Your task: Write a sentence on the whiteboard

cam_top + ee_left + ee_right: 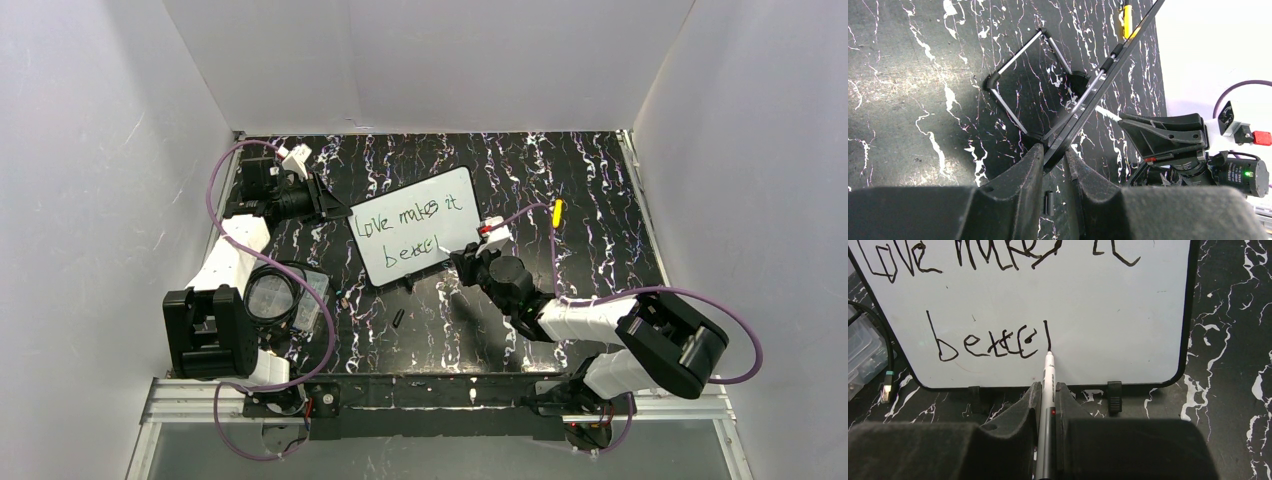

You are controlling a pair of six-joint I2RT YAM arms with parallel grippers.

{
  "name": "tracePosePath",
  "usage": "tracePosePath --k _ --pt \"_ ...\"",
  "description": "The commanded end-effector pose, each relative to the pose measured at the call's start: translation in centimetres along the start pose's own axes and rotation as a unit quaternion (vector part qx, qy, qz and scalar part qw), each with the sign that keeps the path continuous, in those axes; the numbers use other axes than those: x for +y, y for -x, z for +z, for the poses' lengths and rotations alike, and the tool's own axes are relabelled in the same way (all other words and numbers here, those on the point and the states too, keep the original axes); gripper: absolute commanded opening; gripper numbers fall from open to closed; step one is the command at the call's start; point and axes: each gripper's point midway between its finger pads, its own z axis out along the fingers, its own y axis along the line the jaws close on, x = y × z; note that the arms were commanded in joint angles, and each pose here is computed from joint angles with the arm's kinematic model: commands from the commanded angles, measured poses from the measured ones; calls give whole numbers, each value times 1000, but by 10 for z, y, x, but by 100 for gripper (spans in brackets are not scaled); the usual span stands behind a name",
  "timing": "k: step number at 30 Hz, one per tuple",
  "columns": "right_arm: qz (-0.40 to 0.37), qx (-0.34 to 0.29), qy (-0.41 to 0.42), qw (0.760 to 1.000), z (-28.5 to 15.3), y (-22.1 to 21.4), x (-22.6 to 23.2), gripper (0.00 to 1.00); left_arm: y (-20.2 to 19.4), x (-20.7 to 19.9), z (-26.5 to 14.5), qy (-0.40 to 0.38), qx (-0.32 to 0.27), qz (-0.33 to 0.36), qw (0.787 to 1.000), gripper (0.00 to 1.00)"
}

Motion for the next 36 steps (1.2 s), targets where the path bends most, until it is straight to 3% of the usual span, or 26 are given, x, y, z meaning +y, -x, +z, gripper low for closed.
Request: tracePosePath --k 1,17,28,36 --pt "7 -61 -11 998 8 42 4 1 2 -16 -4 -18 0 10 1000 19" --pt "7 -66 -46 997 6 41 -11 1 2 -16 -4 -18 0 10 1000 19" --pt "11 -72 -4 997 -7 49 1 1 2 -16 -5 -18 0 10 1000 19" --pt "18 -50 -23 998 -8 29 -9 1 2 -16 -5 -18 0 10 1000 19"
